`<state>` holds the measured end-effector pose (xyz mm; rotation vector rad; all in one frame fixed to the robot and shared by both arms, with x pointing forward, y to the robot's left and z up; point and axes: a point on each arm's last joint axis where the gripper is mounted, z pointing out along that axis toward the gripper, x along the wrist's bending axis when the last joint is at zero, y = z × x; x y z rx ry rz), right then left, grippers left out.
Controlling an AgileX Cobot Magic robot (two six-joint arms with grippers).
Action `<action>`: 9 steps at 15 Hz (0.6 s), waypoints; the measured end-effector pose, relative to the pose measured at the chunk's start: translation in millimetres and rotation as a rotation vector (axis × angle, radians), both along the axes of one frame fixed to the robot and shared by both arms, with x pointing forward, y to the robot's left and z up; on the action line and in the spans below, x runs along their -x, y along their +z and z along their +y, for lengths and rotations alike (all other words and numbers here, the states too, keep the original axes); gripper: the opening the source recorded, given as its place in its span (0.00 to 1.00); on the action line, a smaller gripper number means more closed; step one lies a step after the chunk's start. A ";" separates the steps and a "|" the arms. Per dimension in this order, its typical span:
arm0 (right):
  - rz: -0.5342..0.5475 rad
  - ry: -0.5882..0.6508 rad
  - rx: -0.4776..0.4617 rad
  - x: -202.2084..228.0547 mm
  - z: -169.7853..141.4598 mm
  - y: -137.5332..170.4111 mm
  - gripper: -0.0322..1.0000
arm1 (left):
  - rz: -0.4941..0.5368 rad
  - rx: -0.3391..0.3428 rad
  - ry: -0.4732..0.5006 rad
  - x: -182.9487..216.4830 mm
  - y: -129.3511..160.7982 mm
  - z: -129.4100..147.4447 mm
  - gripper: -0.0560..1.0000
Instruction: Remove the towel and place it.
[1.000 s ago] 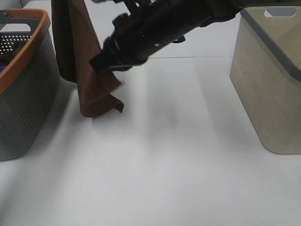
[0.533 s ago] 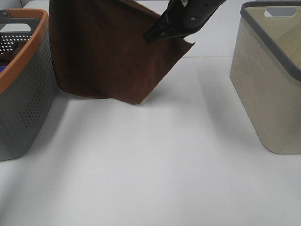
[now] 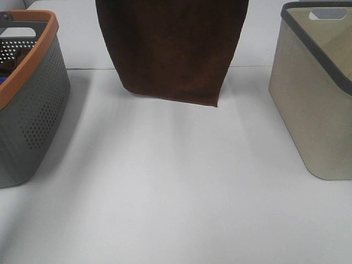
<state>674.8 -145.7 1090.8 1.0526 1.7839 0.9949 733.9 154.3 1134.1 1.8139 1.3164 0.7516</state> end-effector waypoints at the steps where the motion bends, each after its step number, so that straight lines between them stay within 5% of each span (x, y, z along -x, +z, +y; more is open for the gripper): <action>1: -0.013 -0.002 0.007 -8.7 -0.2 -1.5 0.03 | -0.043 0.008 0.003 -4.0 0.3 -0.8 0.05; 4: -0.091 -0.032 -0.014 -33.0 -9.6 14.4 0.03 | -0.139 0.067 -0.001 -8.1 8.6 -3.6 0.05; 9: -0.079 -0.073 -0.057 -44.1 -18.7 12.7 0.03 | -0.096 0.093 -0.010 -8.7 1.2 -7.2 0.05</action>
